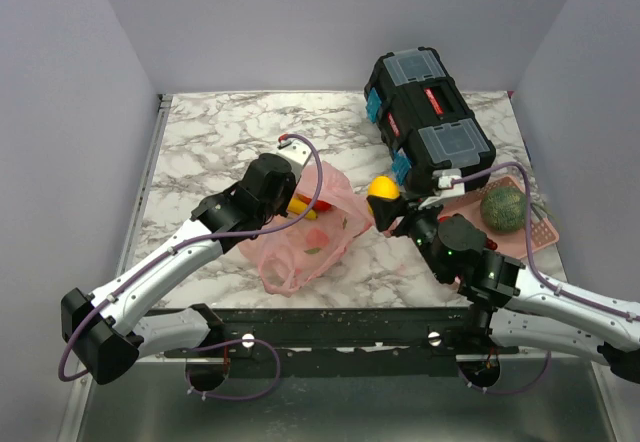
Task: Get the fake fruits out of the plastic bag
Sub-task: Take out the fake fruit from the plastic bag, then place the fake fruit in the bin.
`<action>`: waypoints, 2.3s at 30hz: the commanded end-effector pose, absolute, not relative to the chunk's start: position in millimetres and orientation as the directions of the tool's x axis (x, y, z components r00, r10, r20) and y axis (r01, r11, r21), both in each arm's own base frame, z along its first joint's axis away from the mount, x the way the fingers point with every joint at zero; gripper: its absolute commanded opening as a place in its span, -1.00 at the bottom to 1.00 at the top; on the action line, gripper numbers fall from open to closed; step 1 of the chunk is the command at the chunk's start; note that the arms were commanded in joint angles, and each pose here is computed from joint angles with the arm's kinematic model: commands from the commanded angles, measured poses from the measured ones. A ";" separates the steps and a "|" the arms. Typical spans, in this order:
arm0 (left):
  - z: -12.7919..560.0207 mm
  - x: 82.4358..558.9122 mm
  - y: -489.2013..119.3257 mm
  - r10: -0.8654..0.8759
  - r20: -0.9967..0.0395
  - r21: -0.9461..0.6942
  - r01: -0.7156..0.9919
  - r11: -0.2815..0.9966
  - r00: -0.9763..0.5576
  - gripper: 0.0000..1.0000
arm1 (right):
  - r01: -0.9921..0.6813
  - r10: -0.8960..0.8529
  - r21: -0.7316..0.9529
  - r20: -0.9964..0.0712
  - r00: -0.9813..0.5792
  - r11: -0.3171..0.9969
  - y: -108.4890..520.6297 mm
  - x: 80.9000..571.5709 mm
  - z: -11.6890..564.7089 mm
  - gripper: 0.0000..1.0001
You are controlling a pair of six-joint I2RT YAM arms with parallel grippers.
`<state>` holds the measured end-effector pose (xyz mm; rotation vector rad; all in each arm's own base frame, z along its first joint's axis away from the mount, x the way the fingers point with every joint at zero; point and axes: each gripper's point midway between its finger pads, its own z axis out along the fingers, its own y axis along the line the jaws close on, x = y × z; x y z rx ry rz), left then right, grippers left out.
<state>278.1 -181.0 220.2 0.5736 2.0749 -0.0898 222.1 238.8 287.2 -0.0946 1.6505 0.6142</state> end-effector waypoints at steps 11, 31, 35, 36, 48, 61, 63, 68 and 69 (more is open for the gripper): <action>233.2 270.4 -192.3 0.345 -0.849 0.109 0.505 0.856 -0.401 -1.00 | 0.283 0.400 0.365 -0.914 -0.076 0.887 100.5 236.2 220.8 -0.99; 237.9 262.7 -199.9 0.341 -0.856 0.077 0.556 0.828 -0.388 -1.00 | 0.606 0.502 0.369 -0.863 -0.058 0.705 2.1 276.4 174.2 -0.99; 238.5 262.1 -198.5 0.339 -0.858 0.079 0.554 0.829 -0.385 -1.00 | 0.641 0.554 0.359 -0.823 -0.126 0.678 -5.7 293.7 145.7 -0.99; 238.7 261.9 -198.8 0.340 -0.858 0.079 0.555 0.828 -0.384 -1.00 | 0.652 0.572 0.363 -0.809 -0.135 0.666 -9.3 296.5 139.1 -0.99; 238.3 263.8 -198.3 0.337 -0.858 0.080 0.546 0.834 -0.388 -1.00 | 0.731 0.657 0.357 -0.736 -0.163 0.581 -30.2 295.9 72.6 -0.99; 236.3 264.2 -200.4 0.339 -0.855 0.076 0.551 0.831 -0.393 -1.00 | 0.715 0.654 0.355 -0.733 -0.187 0.602 -26.8 293.6 67.8 0.09; 236.8 264.0 -201.1 0.339 -0.855 0.075 0.554 0.829 -0.392 -1.00 | 0.700 0.648 0.358 -0.736 -0.196 0.618 -25.3 292.4 75.3 0.38; 235.0 263.4 -202.7 0.344 -0.851 0.073 0.561 0.825 -0.396 -1.00 | 0.658 0.664 0.389 -0.711 -0.231 0.645 -14.2 286.7 88.2 1.00; 234.9 263.7 -202.4 0.344 -0.851 0.073 0.560 0.825 -0.396 -1.00 | 0.653 0.667 0.395 -0.708 -0.232 0.646 -13.1 284.9 90.0 1.00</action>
